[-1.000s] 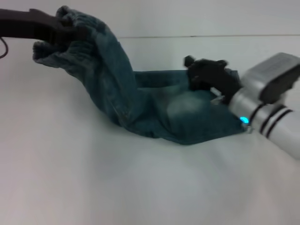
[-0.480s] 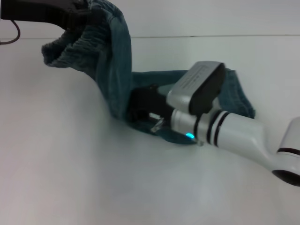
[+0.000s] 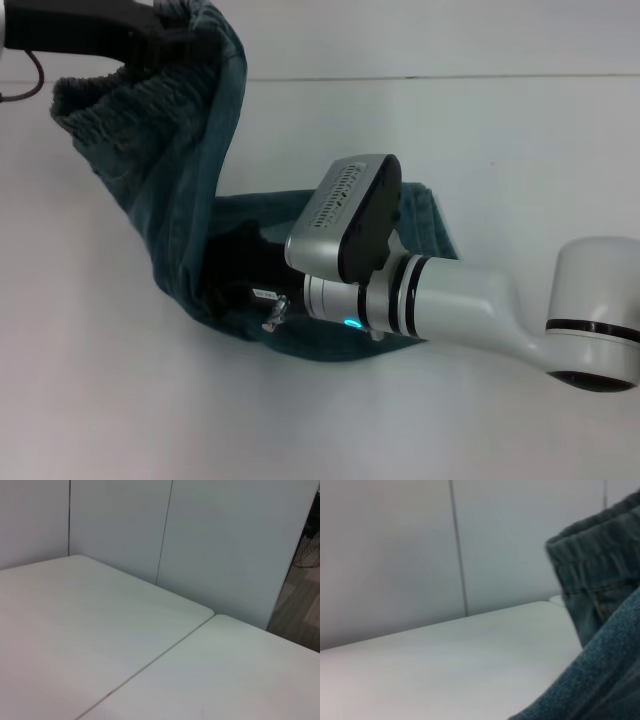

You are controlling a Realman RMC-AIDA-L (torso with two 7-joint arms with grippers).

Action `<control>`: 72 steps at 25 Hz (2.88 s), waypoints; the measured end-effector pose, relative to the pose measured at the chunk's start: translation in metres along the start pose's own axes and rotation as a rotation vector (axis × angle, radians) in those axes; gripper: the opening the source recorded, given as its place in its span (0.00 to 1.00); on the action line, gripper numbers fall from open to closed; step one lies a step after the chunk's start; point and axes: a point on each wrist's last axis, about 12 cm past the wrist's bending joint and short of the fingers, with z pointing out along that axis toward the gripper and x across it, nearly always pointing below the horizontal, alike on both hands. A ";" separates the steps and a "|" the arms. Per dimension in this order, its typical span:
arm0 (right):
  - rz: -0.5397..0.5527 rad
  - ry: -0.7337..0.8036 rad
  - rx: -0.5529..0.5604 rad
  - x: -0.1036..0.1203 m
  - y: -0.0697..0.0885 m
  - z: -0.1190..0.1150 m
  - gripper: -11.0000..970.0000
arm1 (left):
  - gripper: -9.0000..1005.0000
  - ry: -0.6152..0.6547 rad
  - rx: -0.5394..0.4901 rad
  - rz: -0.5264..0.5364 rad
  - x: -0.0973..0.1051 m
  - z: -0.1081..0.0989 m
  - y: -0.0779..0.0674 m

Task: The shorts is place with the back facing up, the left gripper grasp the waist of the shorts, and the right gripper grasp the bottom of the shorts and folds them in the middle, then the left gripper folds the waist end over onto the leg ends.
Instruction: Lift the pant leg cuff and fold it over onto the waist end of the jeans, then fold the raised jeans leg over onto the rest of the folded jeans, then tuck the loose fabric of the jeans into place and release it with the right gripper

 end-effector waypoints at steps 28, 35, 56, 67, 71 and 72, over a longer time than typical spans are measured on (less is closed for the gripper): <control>0.435 -0.479 0.773 0.068 -0.108 -0.177 0.01 | 0.11 0.191 0.252 0.041 0.033 0.107 -0.050; 0.448 -0.485 0.800 0.068 -0.111 -0.179 0.01 | 0.12 0.264 0.292 0.091 0.041 0.150 -0.074; 0.464 -0.438 0.782 0.069 -0.113 -0.175 0.01 | 0.51 0.016 0.397 -0.045 0.051 0.137 -0.085; 0.402 -0.330 0.508 0.043 -0.136 -0.197 0.04 | 0.89 -0.090 0.439 -0.266 0.126 0.039 -0.063; 0.368 -0.230 0.341 0.007 -0.151 -0.213 0.14 | 0.94 -0.026 0.417 -0.293 0.147 0.021 -0.064; 0.354 -0.198 0.302 -0.004 -0.153 -0.215 0.16 | 0.94 -0.019 0.405 -0.300 0.150 0.018 -0.063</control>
